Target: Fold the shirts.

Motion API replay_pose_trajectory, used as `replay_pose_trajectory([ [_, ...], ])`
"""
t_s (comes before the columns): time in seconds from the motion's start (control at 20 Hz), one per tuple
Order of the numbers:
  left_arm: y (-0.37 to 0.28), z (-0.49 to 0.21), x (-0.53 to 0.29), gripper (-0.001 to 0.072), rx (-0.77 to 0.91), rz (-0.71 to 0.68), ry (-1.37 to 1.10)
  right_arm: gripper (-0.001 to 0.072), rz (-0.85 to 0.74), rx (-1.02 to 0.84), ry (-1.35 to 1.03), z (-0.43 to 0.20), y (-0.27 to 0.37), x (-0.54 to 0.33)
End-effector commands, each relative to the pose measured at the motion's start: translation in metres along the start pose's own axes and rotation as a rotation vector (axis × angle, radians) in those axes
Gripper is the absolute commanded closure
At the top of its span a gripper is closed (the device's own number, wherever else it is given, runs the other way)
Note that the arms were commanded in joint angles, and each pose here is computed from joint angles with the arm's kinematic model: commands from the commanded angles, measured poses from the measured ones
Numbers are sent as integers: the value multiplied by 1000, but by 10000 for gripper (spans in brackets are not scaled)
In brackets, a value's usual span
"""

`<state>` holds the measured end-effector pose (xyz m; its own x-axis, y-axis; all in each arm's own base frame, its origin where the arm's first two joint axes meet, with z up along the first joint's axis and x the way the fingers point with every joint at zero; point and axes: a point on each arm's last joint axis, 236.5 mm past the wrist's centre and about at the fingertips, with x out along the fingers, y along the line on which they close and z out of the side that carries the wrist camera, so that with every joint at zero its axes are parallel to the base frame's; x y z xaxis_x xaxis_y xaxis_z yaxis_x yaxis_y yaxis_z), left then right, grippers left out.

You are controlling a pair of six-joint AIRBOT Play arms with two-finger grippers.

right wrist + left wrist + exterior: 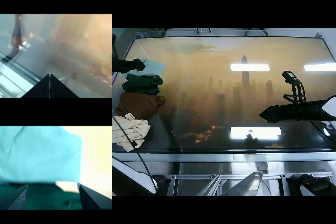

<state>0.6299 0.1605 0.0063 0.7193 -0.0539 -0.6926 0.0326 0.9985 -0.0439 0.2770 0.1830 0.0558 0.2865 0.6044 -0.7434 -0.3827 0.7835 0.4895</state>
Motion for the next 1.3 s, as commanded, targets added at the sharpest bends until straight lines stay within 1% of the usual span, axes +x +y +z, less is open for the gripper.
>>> replay_pose_trajectory([
  [0.0, -27, 18, 57, -13, 61, 28, -108, 688, 27, 13, -8, 2, 7, 0],
  [0.15, -40, -18, 87, -12, 54, 12, -52, 689, 39, 20, -12, 3, 10, 0],
  [0.35, -44, -47, 101, -12, 54, -17, 25, 688, 67, 35, -22, 5, 16, -1],
  [0.4, -42, -51, 102, -4, 69, -9, 38, 689, 71, 37, -23, 6, 17, -1],
  [0.45, -37, -56, 102, 44, 108, 15, 58, 688, 71, 37, -22, 5, 17, -1],
  [0.5, -35, -59, 102, 226, 135, 36, 75, 689, 72, 37, -23, 6, 17, -1],
  [0.55, -32, -61, 102, 377, 175, 56, 91, 688, 74, 39, -24, 6, 18, -1],
  [0.6, -34, -62, 102, 569, 208, 68, 109, 688, 76, 40, -25, 6, 18, -1],
  [0.65, -35, -62, 99, 682, 239, 78, 132, 688, 76, 40, -25, 6, 18, -1],
  [0.9, -85, -12, 74, 683, 320, 49, 70, 688, 76, 40, -25, 6, 18, -1],
  [1.05, -138, -14, 41, 683, 368, -27, 126, 688, 76, 40, -25, 6, 18, -1],
  [1.1, -163, -25, 27, 683, 381, -84, 184, 689, 76, 40, -25, 6, 18, -1],
  [1.15, -197, -39, 11, 683, 395, -174, 253, 688, 76, 40, -25, 6, 18, -1],
  [1.25, -270, -70, -24, 683, 408, -412, 376, 689, 76, 36, -26, 6, 18, -1],
])
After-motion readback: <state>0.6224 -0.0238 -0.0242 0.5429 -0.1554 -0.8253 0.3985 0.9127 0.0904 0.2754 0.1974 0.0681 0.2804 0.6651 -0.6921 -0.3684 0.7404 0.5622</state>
